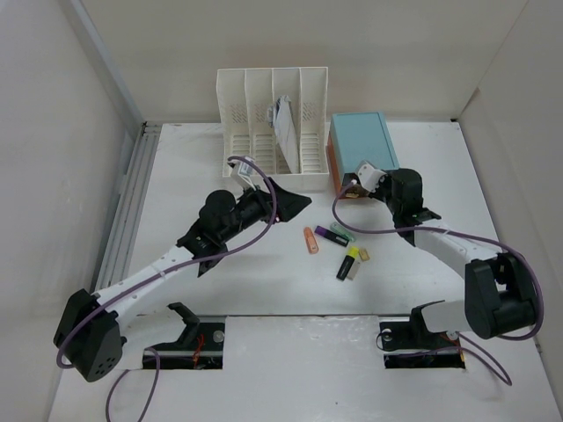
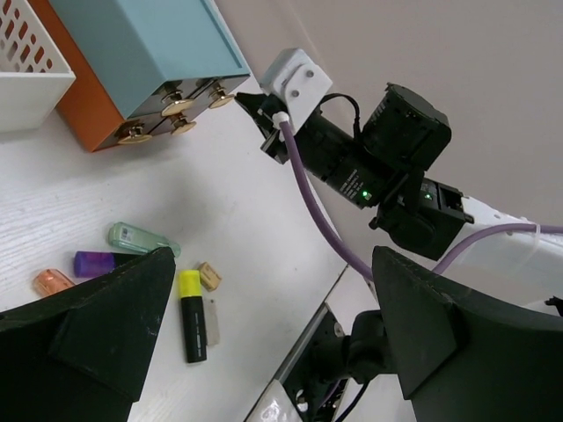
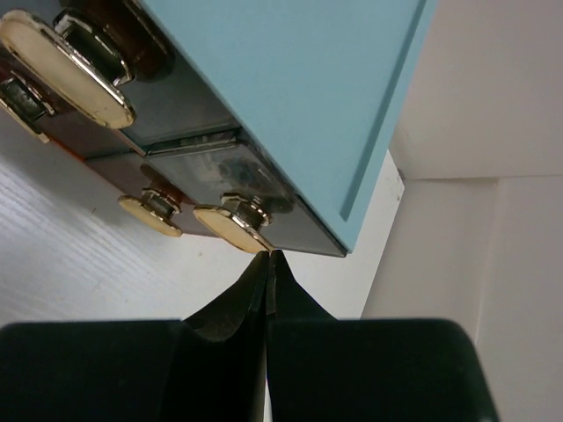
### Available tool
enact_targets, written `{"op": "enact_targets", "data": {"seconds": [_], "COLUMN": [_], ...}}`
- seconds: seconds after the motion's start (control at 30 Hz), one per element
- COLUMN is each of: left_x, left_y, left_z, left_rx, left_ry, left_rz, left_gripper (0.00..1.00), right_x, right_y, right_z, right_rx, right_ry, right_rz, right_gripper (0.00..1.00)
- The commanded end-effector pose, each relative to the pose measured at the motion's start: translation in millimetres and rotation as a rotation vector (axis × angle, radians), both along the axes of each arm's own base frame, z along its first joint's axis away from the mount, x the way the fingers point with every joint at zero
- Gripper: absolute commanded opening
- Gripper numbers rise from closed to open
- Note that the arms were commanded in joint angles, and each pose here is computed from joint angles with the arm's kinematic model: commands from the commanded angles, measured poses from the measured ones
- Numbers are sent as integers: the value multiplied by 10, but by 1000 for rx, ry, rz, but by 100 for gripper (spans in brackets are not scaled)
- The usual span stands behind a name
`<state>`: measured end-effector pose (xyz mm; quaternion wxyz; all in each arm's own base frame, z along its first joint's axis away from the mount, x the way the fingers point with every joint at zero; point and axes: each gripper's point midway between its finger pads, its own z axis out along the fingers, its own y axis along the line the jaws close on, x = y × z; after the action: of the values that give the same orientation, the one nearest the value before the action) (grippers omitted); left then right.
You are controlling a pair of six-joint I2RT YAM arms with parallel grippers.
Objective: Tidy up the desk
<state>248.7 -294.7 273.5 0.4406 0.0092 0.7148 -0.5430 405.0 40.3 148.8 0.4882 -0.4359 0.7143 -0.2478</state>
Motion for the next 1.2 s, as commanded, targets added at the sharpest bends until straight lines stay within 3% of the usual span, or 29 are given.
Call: {"op": "enact_targets", "data": {"seconds": [0.0, 0.53, 0.63, 0.67, 0.7, 0.73, 0.83, 0.87, 0.93, 0.97, 1.0, 1.07, 1.1, 1.17], "left_x": [-37, -49, -20, -3, -14, 46, 78, 157, 215, 322, 334, 437, 506, 554], "left_y": [-26, -36, -93, -108, -165, -216, -445, -580, -743, -824, -962, -1072, -1185, -1287], "left_z": [153, 55, 27, -23, -10, -117, -112, -171, -240, -405, -323, -371, -421, -470], "left_rx": [-55, -50, -60, -52, -50, -30, -23, -8, 2, 25, 16, 24, 31, 18], "left_ry": [-50, -44, -23, -13, -11, 14, 23, 40, 66, 92, 78, 85, 90, 127], "left_rz": [-20, -29, -42, -42, -60, -59, -96, -106, -122, -111, -120, -104, -96, -82], "left_gripper": [93, 93, 93, 93, 91, 87, 76, 55, 29, 23, 19, 21, 25, 48], "right_x": [123, 258, 28, 37, -114, -174, -482, -591, -658, -678, -658, -638, -602, -596], "right_y": [78, 139, 137, 181, 188, 218, 288, 275, 308, 324, 329, 357, 433, 473], "right_z": [277, 218, 291, 523, 452, 623, 1160, 1463, 1614, 1836, 1868, 1868, 1928, 1915], "right_rx": [31, 58, 73, 93, 98, 152, 354, 410, 499, 599, 638, 690, 736, 797], "right_ry": [-117, -96, -25, -77, 4, -13, -105, -180, -185, -207, -195, -139, -114, -47], "right_rz": [33, 33, 50, 73, 86, 87, 89, 90, 81, 55, 33, 8, 19, 83], "right_gripper": [0, 0, 0, 0, 0, 9, 87, 100, 99, 66, 48, 30, 28, 36]}}
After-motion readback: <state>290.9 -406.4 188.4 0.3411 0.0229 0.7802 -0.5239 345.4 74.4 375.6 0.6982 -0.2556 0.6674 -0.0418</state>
